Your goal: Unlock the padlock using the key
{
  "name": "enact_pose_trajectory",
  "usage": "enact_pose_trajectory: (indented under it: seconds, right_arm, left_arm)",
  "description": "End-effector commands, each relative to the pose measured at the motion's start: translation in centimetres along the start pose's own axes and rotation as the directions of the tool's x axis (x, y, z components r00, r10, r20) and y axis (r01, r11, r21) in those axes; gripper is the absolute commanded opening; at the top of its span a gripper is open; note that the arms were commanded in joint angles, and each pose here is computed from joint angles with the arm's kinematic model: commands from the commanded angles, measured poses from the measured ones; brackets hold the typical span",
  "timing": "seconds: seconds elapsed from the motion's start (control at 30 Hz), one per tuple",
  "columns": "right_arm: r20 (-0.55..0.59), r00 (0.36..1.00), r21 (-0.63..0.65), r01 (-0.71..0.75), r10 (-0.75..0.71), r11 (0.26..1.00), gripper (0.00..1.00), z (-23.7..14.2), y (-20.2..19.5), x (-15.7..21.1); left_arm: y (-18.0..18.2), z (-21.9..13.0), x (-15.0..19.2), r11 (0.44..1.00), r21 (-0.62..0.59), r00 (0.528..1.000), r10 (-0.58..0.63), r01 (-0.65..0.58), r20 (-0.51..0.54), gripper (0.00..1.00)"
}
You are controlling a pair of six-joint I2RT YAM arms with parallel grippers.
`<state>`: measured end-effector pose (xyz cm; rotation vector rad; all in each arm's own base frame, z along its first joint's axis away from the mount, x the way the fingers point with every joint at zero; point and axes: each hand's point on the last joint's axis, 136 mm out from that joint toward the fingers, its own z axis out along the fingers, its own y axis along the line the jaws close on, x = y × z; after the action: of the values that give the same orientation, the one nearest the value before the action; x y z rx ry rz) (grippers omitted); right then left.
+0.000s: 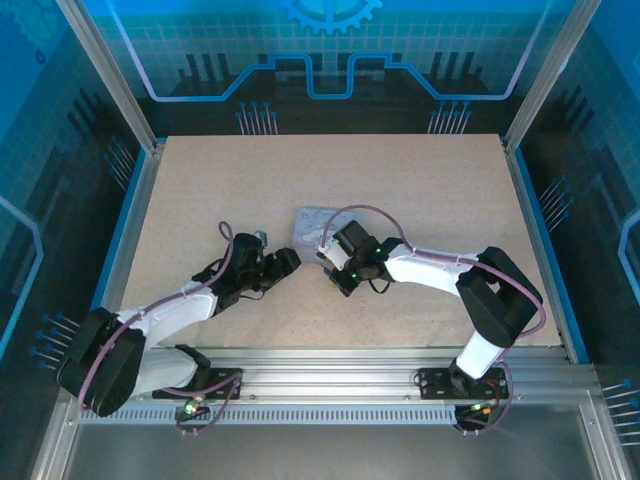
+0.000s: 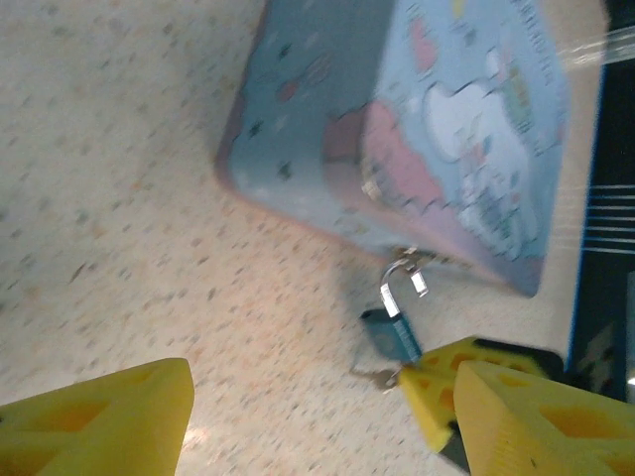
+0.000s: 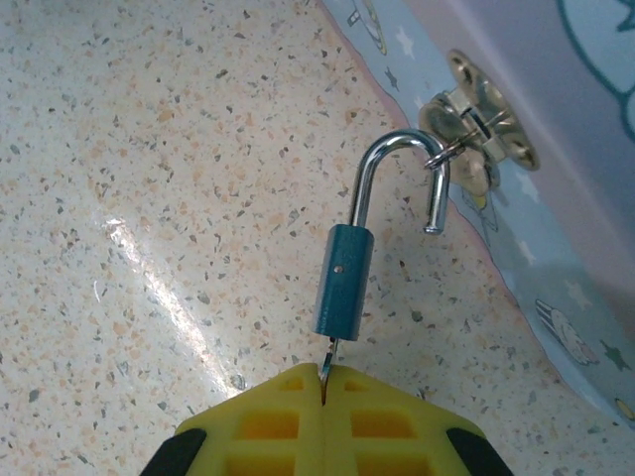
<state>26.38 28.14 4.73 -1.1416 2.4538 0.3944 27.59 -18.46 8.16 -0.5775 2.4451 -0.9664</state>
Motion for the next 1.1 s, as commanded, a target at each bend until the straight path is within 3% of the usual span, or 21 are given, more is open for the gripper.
enact_pose_trajectory:
  seconds: [0.0,0.37,0.67,1.07]
  right_arm:
    - [-0.028,0.998,0.014,0.049,-0.048,0.999,0.01,-0.3,-0.5,0.1]
    - [-0.048,0.986,0.028,0.158,-0.157,0.987,0.01,-1.0,-1.1,-0.5]
    - [-0.095,0.969,-0.005,0.228,-0.227,0.974,0.00,-0.5,-1.1,-0.2]
    - [-0.107,0.966,0.063,0.241,-0.234,0.968,0.00,-0.9,-2.3,-0.3]
  left_arm:
    - [1.2,-1.0,2.3,0.995,-0.091,0.994,0.026,-0.036,-0.109,0.71]
    - [1.3,-2.0,5.1,0.990,-0.120,0.981,0.044,-0.068,-0.190,0.71]
    - [1.3,-1.5,5.3,0.992,-0.109,0.981,0.035,-0.057,-0.190,0.72]
    - [0.8,-1.5,5.4,0.993,-0.097,0.980,0.044,-0.063,-0.193,0.73]
